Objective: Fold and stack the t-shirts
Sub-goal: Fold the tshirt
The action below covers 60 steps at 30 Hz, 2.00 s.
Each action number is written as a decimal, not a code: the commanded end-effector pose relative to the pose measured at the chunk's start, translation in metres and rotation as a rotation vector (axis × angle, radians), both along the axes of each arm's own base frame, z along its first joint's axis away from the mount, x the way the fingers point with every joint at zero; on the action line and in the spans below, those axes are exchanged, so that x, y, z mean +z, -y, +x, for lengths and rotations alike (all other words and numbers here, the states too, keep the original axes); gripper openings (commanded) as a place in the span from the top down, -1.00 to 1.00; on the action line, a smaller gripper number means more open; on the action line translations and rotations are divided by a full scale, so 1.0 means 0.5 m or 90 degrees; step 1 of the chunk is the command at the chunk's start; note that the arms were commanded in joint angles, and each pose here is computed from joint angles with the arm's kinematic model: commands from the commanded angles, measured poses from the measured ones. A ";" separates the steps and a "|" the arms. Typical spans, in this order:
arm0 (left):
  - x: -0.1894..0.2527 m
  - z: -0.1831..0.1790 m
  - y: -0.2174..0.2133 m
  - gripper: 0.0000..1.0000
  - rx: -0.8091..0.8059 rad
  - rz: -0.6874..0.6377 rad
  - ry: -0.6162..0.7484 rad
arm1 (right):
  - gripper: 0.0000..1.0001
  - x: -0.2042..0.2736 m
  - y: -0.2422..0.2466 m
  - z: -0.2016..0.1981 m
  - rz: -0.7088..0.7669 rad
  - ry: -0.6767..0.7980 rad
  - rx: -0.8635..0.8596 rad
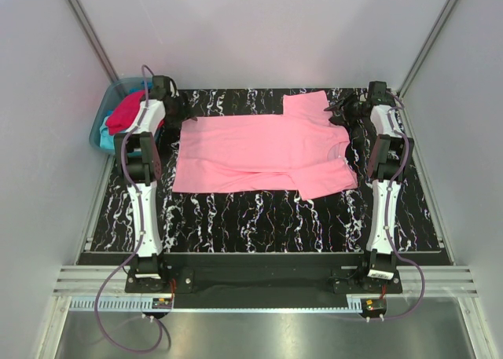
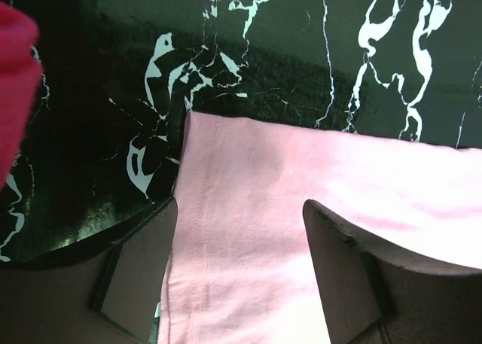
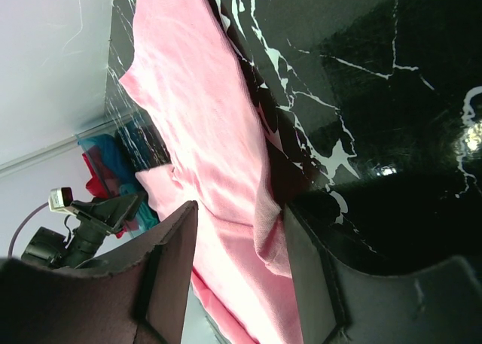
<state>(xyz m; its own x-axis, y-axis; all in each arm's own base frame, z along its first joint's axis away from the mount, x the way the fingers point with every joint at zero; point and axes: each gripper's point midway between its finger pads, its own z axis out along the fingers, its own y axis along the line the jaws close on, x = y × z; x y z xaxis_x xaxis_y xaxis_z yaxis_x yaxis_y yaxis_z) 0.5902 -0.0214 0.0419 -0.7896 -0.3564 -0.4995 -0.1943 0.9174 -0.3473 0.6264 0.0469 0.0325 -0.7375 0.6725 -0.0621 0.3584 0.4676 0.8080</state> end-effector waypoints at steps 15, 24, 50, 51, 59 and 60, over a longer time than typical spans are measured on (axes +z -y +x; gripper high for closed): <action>0.000 -0.017 -0.094 -0.48 0.070 0.067 -0.028 | -0.14 -0.048 -0.018 -0.020 -0.010 -0.039 0.010; -0.005 -0.008 -0.063 -0.47 0.042 0.040 -0.025 | -0.14 -0.054 -0.036 -0.016 -0.006 -0.038 0.020; -0.056 -0.034 0.034 -0.36 -0.026 -0.033 -0.080 | -0.11 -0.024 -0.048 -0.019 0.005 -0.027 0.024; -0.055 -0.035 0.035 -0.32 -0.027 -0.033 -0.080 | -0.03 -0.027 -0.049 -0.020 0.006 -0.029 0.024; -0.049 -0.035 0.034 0.36 -0.026 -0.024 -0.077 | 0.66 -0.039 -0.052 -0.020 0.003 -0.031 0.026; -0.049 -0.034 0.033 0.50 -0.025 -0.022 -0.076 | 0.73 -0.041 -0.052 -0.021 0.002 -0.031 0.027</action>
